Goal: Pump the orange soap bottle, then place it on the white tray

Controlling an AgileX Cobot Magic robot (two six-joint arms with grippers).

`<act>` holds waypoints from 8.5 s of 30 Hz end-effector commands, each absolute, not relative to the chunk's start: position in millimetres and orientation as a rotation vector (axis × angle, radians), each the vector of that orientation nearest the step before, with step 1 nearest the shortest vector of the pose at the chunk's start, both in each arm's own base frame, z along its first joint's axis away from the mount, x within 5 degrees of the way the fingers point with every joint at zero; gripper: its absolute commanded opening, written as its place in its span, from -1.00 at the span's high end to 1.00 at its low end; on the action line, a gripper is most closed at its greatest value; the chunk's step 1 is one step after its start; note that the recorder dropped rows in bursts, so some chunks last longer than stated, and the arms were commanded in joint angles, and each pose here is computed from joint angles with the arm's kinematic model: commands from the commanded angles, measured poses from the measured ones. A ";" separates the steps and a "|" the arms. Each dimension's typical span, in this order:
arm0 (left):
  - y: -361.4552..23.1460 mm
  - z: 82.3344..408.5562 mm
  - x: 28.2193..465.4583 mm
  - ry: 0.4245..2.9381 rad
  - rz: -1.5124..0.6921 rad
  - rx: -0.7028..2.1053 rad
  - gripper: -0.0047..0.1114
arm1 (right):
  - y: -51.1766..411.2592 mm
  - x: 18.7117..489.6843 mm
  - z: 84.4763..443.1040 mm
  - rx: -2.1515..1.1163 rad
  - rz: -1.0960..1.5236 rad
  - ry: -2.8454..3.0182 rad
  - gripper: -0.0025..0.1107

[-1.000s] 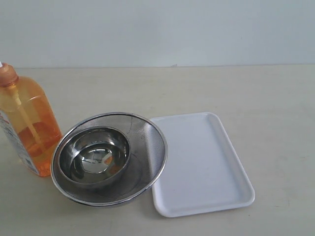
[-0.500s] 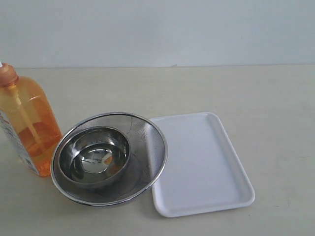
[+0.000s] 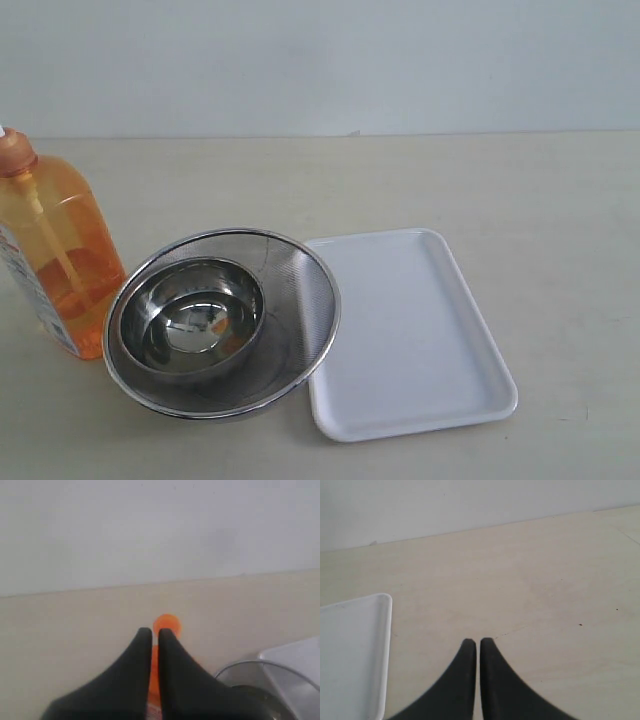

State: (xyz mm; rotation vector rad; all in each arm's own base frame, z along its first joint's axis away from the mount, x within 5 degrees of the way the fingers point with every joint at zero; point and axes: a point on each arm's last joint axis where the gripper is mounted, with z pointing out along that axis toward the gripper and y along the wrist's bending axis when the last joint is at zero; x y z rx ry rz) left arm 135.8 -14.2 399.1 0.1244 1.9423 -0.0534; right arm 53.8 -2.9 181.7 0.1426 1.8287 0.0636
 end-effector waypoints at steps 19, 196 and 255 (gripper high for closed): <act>72.4 414.7 268.7 2.085 0.161 0.104 0.84 | -3.1 53.5 182.6 0.139 0.059 1.818 0.96; 55.0 243.1 241.2 1.887 -0.489 1.130 -0.47 | -3.1 53.5 182.6 0.142 0.061 1.817 0.96; 35.5 230.4 235.3 1.995 -0.725 0.853 0.58 | -3.1 53.4 182.0 0.143 0.061 1.824 0.96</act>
